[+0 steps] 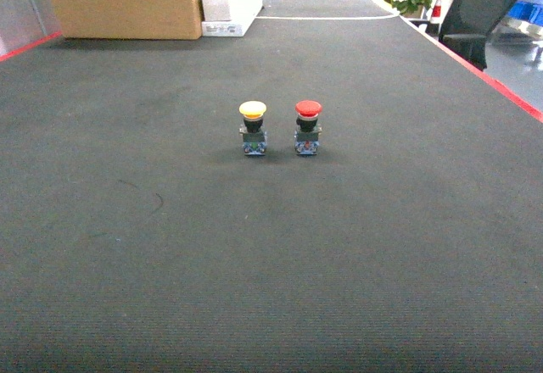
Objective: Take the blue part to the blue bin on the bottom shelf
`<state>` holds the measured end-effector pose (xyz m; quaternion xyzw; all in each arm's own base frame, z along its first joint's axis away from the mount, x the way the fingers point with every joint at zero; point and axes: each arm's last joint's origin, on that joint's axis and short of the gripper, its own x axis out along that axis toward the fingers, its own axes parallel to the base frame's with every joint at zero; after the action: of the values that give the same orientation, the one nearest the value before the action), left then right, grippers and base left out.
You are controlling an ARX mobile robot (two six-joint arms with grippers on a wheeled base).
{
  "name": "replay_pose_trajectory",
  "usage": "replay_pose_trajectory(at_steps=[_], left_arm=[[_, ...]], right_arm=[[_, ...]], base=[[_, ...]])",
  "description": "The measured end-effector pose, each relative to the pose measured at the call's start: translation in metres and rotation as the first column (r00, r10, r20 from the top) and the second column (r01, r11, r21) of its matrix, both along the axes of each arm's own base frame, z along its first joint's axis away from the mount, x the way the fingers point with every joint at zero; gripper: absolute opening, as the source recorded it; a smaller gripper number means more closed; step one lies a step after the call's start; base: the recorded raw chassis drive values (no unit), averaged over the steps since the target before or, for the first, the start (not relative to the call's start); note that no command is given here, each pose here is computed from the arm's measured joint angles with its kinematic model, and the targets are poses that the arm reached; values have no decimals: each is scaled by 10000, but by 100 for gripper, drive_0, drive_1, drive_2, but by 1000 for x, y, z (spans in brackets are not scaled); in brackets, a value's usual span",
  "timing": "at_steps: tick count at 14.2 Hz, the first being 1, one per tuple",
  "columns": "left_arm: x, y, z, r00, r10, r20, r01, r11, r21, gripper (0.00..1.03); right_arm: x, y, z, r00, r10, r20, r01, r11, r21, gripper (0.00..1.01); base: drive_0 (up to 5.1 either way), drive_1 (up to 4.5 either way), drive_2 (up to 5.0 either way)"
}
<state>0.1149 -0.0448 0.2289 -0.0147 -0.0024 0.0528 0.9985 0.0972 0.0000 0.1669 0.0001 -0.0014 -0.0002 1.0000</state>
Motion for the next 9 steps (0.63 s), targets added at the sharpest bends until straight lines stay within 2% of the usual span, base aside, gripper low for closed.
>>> replay_pose_trajectory(at_steps=[9], left_arm=[[0, 0, 0, 10000, -8, 33, 8, 10000, -18, 44]], right_arm=[[0, 0, 0, 10000, 0, 0, 0, 10000, 0, 98]], base=[[0, 0, 0]])
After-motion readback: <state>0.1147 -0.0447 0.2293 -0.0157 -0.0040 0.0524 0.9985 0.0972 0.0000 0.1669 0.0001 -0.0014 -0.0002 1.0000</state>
